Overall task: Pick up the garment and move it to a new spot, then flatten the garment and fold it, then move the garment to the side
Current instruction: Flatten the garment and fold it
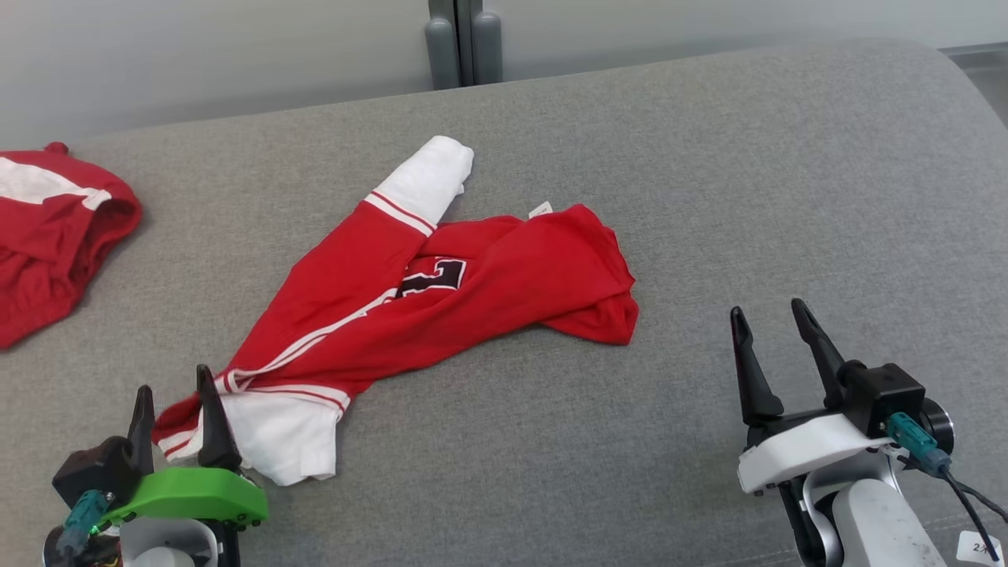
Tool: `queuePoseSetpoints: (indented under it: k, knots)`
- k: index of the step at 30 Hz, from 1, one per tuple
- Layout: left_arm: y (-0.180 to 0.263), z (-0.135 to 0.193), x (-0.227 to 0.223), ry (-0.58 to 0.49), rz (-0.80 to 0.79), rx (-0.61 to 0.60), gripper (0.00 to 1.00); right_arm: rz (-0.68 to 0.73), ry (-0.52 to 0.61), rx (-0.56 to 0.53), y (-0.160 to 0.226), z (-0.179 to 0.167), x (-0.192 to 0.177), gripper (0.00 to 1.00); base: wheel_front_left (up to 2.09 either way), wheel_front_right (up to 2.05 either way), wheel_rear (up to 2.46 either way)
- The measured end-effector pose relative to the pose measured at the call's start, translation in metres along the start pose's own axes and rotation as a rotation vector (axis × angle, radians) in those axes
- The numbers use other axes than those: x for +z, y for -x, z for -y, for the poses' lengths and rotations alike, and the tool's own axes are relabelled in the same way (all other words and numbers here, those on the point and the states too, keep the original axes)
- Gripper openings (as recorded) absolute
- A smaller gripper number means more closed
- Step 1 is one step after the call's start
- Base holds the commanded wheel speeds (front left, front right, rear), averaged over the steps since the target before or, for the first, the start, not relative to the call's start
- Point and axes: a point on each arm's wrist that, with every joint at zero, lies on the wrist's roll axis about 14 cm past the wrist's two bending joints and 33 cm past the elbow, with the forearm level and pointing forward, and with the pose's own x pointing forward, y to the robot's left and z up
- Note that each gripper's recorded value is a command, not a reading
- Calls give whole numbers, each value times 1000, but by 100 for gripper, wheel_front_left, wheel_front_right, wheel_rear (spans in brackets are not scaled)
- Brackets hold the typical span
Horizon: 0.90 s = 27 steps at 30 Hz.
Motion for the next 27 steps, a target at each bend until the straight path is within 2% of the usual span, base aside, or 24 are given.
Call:
queuePoseSetpoints:
  k: [8,18,25,26,27]
  knots:
    - [14,17,38,-15,120,-73,100,-30,9,55,-4,-18,-8,100,0,0,0]
    - [48,41,31,47,107,-125,100,-117,27,152,-48,-52,-30,100,0,0,0]
    - [54,38,21,49,78,-101,100,-226,40,213,-75,-76,-61,100,0,0,0]
    - [54,36,21,47,77,-93,100,-239,39,218,-77,-78,-65,88,0,0,0]
    - [54,34,20,46,75,-87,100,-253,38,225,-79,-81,-69,49,0,0,0]
